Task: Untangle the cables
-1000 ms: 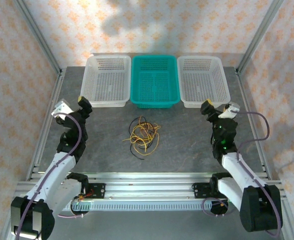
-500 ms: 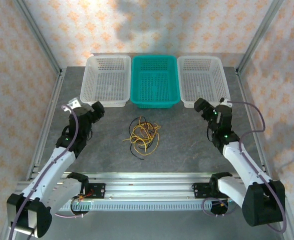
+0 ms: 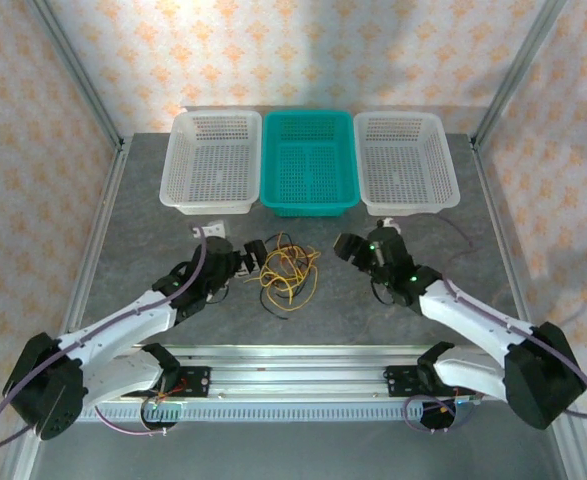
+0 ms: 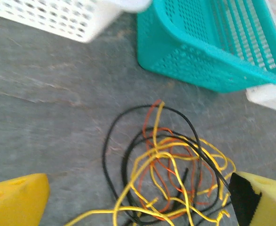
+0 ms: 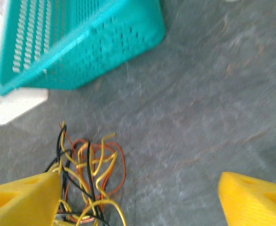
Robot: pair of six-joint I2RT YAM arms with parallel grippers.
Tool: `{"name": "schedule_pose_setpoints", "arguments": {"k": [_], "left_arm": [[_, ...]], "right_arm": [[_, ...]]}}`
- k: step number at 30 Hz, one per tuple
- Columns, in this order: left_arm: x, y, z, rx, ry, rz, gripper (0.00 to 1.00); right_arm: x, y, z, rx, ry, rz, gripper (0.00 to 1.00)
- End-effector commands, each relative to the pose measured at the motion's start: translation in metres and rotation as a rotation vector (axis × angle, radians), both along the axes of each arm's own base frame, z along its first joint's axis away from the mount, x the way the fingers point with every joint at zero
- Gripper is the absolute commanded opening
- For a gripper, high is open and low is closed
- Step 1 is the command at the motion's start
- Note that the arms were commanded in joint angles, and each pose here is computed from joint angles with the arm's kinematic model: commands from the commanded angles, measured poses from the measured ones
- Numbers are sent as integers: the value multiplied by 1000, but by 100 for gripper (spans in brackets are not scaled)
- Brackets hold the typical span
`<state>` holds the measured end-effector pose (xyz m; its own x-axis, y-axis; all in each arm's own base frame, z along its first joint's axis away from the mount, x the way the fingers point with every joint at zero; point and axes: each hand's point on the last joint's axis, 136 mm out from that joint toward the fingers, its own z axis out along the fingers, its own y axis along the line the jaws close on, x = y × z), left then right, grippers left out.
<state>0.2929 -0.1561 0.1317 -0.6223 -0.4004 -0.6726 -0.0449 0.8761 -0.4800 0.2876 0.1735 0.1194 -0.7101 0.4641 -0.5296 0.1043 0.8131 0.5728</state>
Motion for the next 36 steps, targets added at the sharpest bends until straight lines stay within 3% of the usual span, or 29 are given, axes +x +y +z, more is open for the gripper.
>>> {"name": "schedule_pose_setpoints", "arguments": {"k": [1,6,18,27,32,36], "left_arm": [[4,-27,11,-67,-40,-60,99],[3,-44,-4,-24,-4,-99,99],[6,-51,-22,-38,29,-98,99],[9,-50,-31,18,46,-104,99],[10,-49,-40,40,64,-97,99],[9,-39,-56,105,109,-64,99]], "right_arm": [[2,14,3,10,29,-37,80],[-10,56,-18,-8,128,75,61],[-19,99,-40,20,269,189,37],[-13,99,-40,-7,271,174,36],[-13,121,-31,49,236,278,35],[-12,115,-36,-4,234,278,37]]}}
